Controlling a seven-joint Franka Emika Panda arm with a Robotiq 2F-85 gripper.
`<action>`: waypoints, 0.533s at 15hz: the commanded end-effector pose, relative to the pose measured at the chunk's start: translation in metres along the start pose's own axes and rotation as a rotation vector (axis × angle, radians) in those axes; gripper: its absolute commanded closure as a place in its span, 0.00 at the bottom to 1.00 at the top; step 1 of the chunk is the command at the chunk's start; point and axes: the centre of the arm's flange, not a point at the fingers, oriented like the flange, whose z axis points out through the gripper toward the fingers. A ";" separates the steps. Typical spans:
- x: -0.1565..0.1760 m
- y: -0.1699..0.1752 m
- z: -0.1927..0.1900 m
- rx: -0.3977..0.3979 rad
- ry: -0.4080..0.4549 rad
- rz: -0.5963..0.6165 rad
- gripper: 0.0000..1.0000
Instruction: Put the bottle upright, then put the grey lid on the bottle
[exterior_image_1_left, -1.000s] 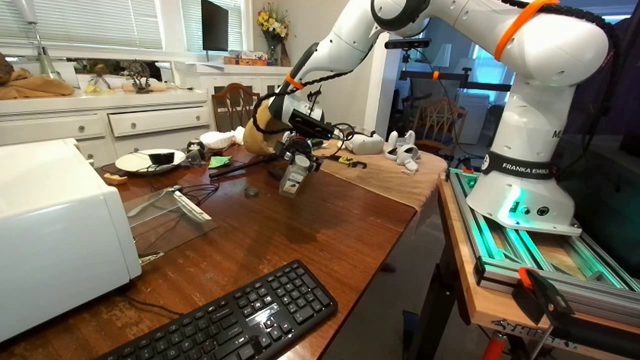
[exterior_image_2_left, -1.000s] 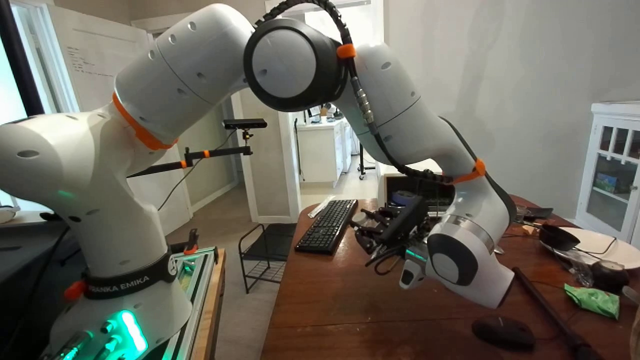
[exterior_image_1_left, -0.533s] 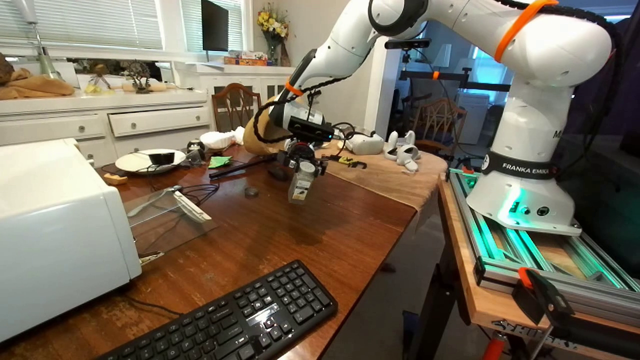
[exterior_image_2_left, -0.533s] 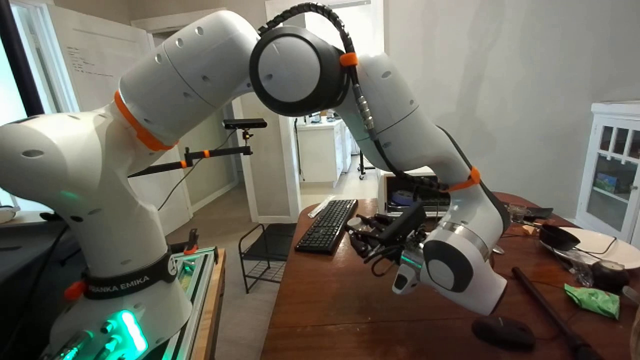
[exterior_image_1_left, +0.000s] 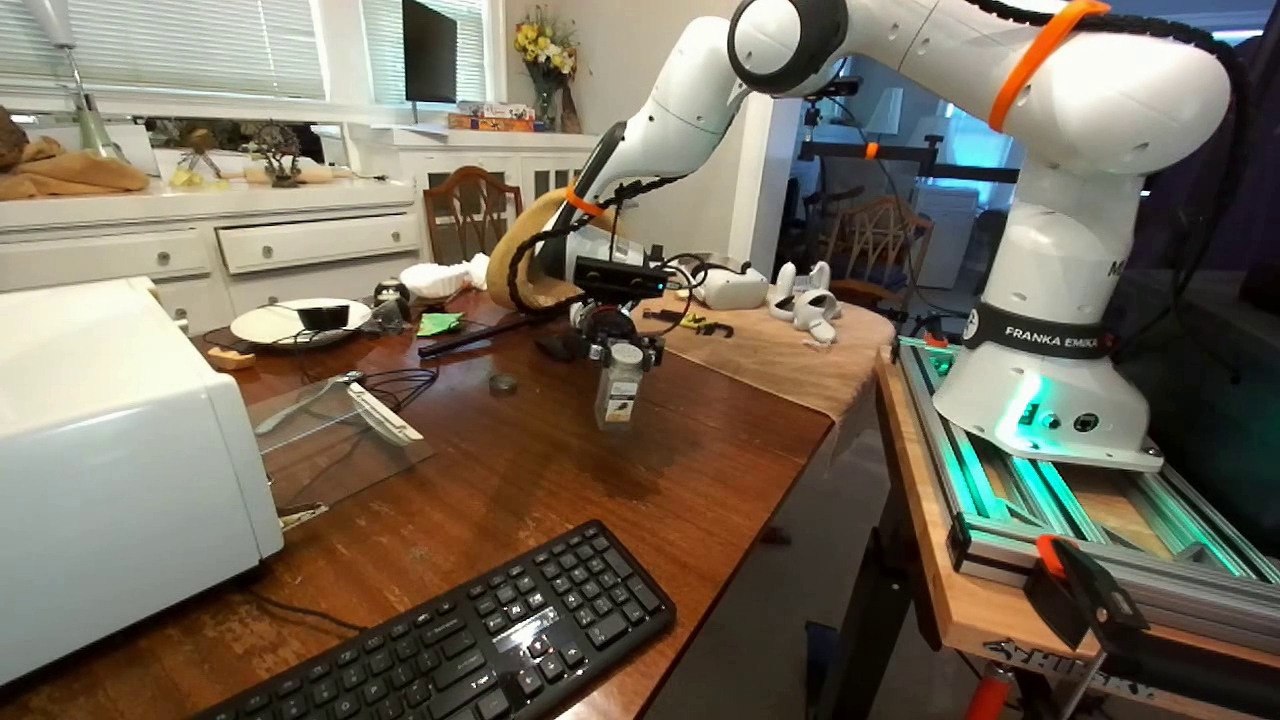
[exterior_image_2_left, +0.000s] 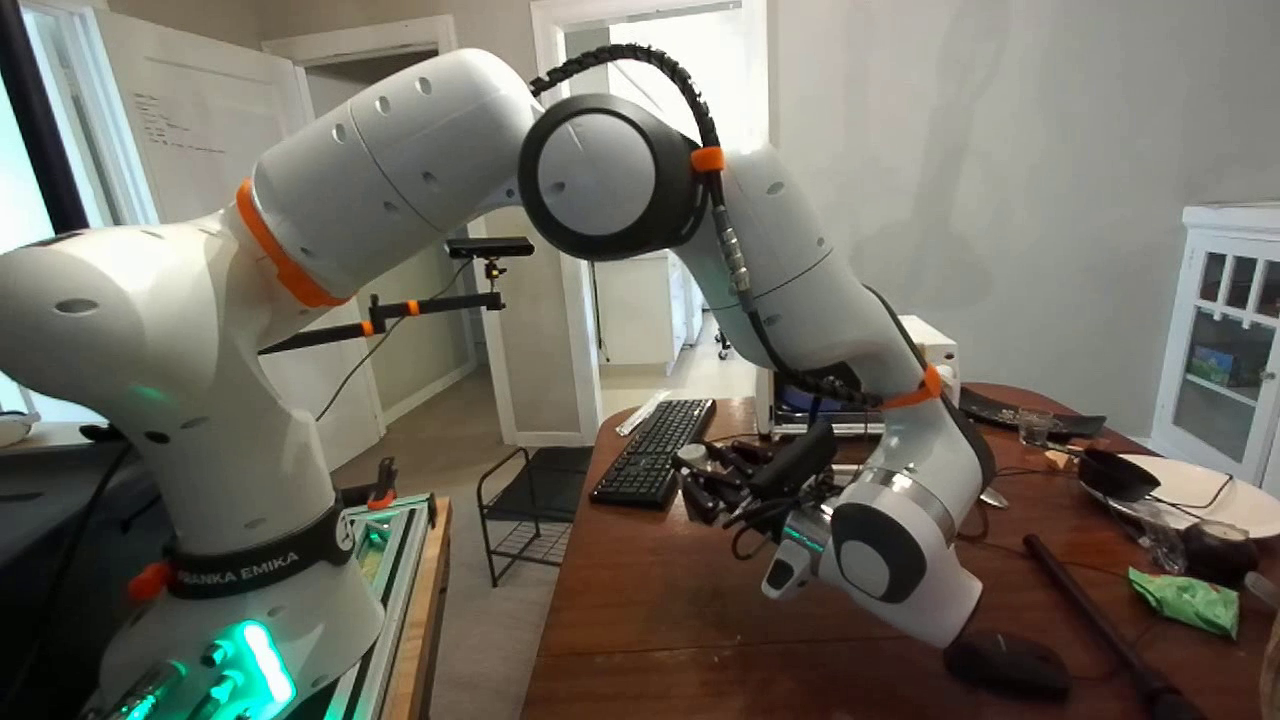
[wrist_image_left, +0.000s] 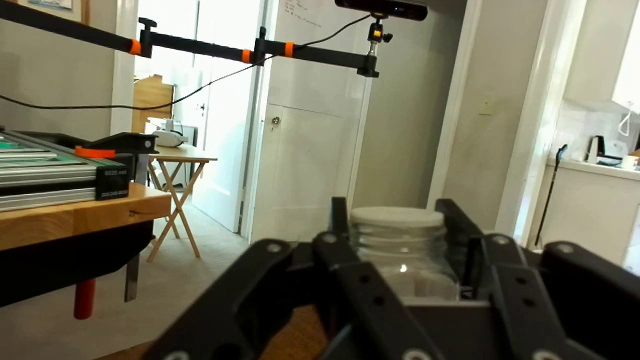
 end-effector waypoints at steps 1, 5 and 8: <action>0.005 -0.006 -0.004 -0.023 0.094 0.047 0.77; 0.010 -0.008 -0.010 -0.029 0.230 0.059 0.77; 0.016 -0.011 -0.010 -0.038 0.273 0.080 0.77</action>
